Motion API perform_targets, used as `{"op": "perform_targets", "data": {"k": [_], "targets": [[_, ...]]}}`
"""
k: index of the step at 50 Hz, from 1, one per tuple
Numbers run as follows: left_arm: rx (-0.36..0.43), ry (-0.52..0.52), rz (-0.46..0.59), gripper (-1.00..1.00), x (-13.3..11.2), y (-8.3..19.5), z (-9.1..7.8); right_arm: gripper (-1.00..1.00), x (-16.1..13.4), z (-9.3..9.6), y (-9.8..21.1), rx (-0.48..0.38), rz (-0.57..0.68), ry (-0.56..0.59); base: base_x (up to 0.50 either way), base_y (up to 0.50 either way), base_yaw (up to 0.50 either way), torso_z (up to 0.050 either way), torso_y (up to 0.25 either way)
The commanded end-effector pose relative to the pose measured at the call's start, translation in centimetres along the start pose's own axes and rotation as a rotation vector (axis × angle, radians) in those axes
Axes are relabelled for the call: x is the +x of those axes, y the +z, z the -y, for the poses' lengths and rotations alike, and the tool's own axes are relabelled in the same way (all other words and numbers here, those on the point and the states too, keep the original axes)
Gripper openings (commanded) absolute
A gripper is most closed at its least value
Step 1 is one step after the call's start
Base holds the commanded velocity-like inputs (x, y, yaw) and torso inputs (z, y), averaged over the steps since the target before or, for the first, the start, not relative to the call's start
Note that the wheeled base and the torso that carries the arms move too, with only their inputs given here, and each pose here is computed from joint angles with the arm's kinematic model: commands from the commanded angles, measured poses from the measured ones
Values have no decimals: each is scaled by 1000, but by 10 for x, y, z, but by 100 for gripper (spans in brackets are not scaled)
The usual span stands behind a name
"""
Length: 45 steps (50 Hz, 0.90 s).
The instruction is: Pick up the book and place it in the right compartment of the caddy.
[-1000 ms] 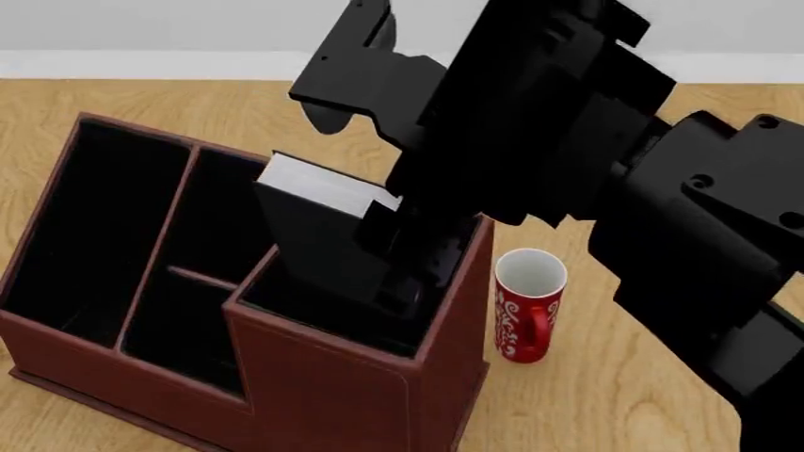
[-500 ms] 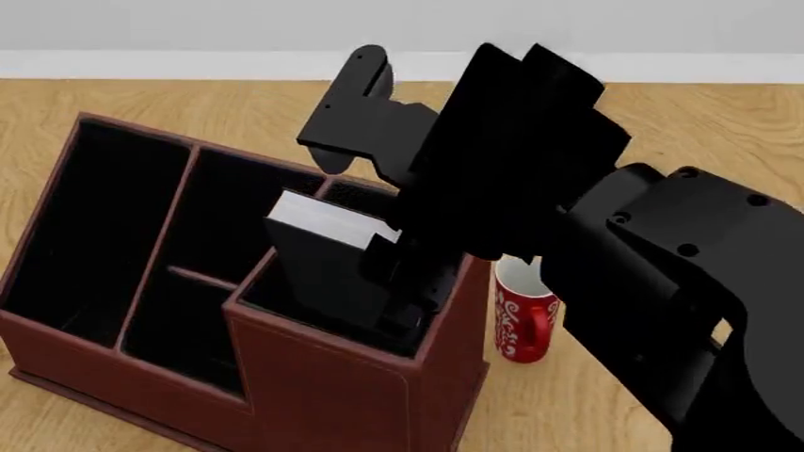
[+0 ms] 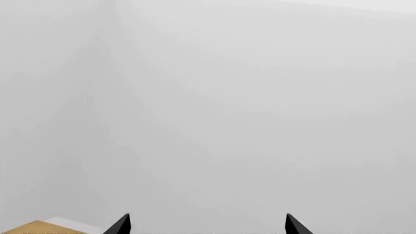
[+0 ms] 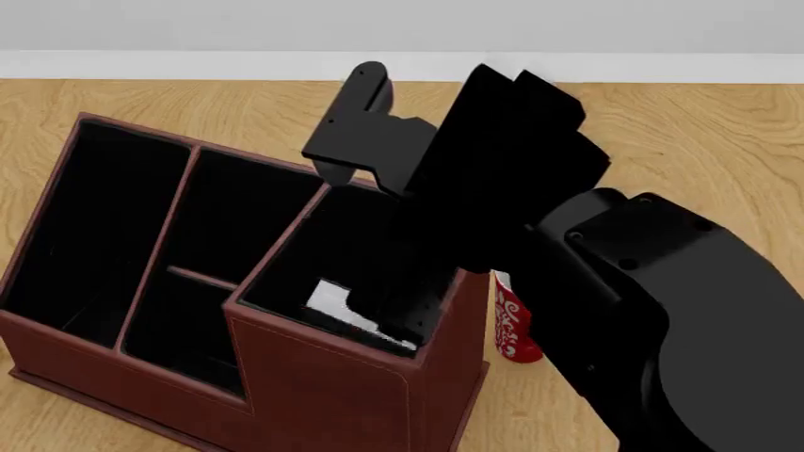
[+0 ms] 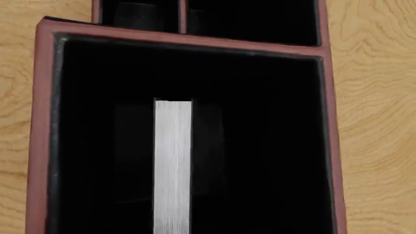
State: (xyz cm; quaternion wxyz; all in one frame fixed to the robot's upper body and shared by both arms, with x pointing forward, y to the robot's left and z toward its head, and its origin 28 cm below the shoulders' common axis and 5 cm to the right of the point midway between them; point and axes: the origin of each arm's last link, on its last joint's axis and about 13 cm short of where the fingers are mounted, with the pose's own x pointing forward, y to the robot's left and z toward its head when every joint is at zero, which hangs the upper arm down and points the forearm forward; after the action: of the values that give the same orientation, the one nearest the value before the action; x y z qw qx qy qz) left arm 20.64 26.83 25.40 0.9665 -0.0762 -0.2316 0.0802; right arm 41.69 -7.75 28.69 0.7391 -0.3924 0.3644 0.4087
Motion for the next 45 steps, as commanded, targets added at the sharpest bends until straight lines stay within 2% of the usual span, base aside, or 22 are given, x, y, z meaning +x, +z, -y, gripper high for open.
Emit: {"op": "perform_targets", "data": {"k": [1, 21, 45], "targets": [[-1, 1, -5, 100, 0, -1, 0, 100, 1, 2, 2, -18, 3, -10, 0, 0, 0, 0, 0], [-7, 3, 5, 100, -3, 3, -1, 100, -10, -2, 6, -33, 12, -18, 0, 0, 0, 0, 0], [-11, -15, 46, 100, -5, 19, 4, 100, -49, -21, 7, -46, 67, -59, 0, 0, 0, 0, 0]]}}
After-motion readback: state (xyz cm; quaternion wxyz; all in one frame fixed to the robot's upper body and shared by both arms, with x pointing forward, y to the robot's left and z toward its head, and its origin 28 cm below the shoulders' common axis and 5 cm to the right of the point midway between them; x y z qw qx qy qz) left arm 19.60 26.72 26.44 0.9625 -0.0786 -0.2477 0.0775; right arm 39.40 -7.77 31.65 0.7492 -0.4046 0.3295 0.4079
